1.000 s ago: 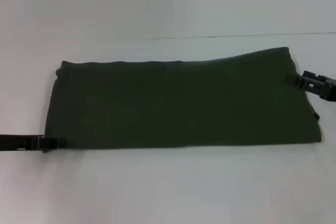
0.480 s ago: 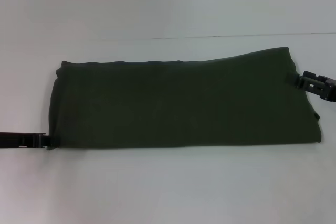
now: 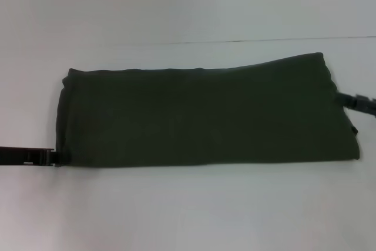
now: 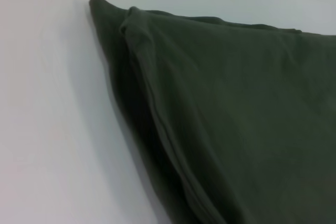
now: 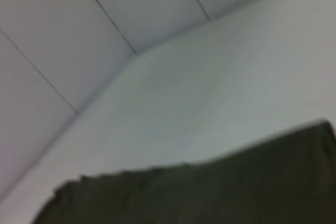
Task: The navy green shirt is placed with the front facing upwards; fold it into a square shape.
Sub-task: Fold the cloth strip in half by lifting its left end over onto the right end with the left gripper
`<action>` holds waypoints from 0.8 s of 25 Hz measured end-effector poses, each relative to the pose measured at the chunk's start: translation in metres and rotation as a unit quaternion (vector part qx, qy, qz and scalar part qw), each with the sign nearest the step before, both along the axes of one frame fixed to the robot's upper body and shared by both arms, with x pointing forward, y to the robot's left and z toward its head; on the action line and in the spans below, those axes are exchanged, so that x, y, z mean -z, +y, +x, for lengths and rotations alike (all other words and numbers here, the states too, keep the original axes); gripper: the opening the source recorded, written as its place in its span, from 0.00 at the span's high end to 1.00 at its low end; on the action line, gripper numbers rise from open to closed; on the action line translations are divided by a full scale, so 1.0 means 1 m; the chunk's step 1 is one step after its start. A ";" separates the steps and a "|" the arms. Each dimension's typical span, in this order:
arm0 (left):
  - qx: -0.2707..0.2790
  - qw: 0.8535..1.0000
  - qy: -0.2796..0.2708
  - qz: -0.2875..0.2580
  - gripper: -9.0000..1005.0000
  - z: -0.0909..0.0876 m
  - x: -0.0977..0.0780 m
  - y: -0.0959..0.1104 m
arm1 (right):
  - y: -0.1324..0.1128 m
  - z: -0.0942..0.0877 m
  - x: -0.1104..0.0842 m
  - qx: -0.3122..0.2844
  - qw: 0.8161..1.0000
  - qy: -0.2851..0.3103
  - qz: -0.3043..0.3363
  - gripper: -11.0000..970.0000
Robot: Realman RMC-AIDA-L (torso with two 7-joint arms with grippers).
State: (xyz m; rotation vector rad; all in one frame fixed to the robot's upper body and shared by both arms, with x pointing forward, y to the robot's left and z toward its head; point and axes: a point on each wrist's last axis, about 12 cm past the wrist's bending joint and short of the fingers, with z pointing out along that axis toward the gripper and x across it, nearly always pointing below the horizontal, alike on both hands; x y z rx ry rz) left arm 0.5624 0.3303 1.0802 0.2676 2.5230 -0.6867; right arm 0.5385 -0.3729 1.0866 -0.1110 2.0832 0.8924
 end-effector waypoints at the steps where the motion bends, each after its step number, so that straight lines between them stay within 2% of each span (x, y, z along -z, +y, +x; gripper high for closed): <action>1: 0.001 1.000 0.000 0.000 0.90 0.000 0.000 0.000 | -0.005 -0.001 -0.001 0.003 1.000 0.017 -0.009 0.07; 7: 0.000 1.000 0.000 0.000 0.90 0.000 0.000 0.000 | -0.033 -0.006 -0.007 0.014 0.992 0.123 -0.034 0.07; 10: 0.001 1.000 -0.001 0.000 0.90 0.000 0.000 0.000 | -0.037 -0.004 -0.014 0.003 0.987 0.155 -0.041 0.07; 20: 0.002 1.000 -0.004 -0.002 0.90 0.001 -0.001 -0.001 | -0.024 0.002 0.006 0.002 0.984 0.143 -0.104 0.07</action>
